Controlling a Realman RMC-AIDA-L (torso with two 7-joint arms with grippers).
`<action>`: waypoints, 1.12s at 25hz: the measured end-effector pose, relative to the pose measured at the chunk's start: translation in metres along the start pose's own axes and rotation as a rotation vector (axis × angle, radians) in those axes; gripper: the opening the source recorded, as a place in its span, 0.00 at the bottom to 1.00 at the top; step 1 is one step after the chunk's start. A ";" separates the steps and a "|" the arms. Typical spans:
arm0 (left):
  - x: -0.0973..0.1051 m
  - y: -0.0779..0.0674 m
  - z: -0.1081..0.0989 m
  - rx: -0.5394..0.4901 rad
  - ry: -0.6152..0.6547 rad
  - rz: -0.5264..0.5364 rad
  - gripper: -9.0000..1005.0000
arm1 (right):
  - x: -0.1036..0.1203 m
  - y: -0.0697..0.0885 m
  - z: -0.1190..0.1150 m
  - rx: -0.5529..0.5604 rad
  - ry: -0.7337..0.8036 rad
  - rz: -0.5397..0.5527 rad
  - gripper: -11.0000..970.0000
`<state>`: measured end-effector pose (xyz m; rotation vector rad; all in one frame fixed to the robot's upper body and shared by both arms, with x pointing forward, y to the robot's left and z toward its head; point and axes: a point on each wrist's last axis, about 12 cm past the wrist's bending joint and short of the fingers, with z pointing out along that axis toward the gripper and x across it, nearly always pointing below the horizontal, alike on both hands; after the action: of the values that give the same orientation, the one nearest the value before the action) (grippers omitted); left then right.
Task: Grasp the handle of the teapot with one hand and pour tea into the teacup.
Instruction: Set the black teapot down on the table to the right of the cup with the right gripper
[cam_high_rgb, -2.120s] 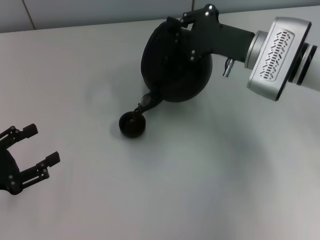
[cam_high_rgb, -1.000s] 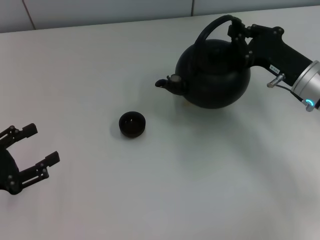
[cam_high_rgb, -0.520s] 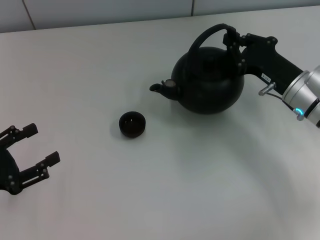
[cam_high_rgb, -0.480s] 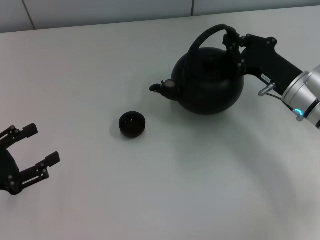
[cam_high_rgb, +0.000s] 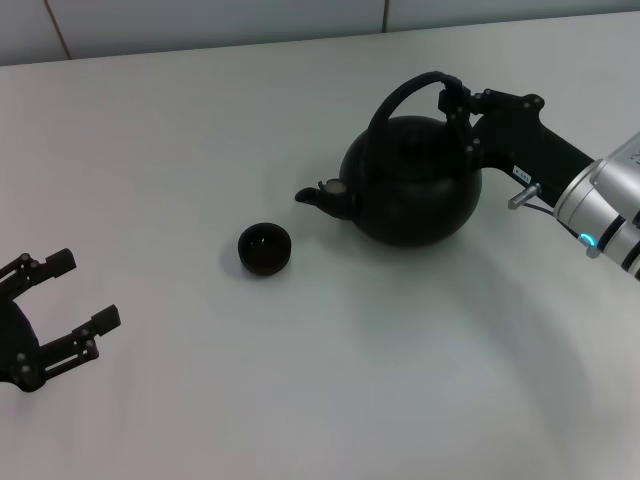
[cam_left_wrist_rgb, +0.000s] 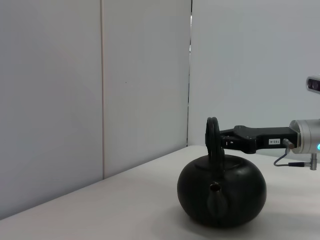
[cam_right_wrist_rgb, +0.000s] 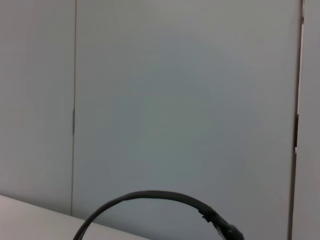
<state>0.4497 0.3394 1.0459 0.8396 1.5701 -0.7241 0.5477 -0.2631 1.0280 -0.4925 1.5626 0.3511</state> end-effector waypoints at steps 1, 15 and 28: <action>0.000 0.000 0.000 0.000 0.000 0.000 0.81 | 0.000 0.000 0.000 0.000 0.001 0.000 0.11; 0.001 -0.001 -0.001 -0.003 0.002 -0.008 0.81 | 0.003 0.002 -0.001 0.000 0.013 0.018 0.22; 0.001 -0.002 -0.001 -0.002 0.000 -0.010 0.81 | 0.008 0.006 -0.022 0.004 -0.028 0.043 0.56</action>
<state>0.4473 0.3393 1.0447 0.8307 1.5754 -0.7298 0.5257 -0.2703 1.0213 -0.4496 1.5485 0.3854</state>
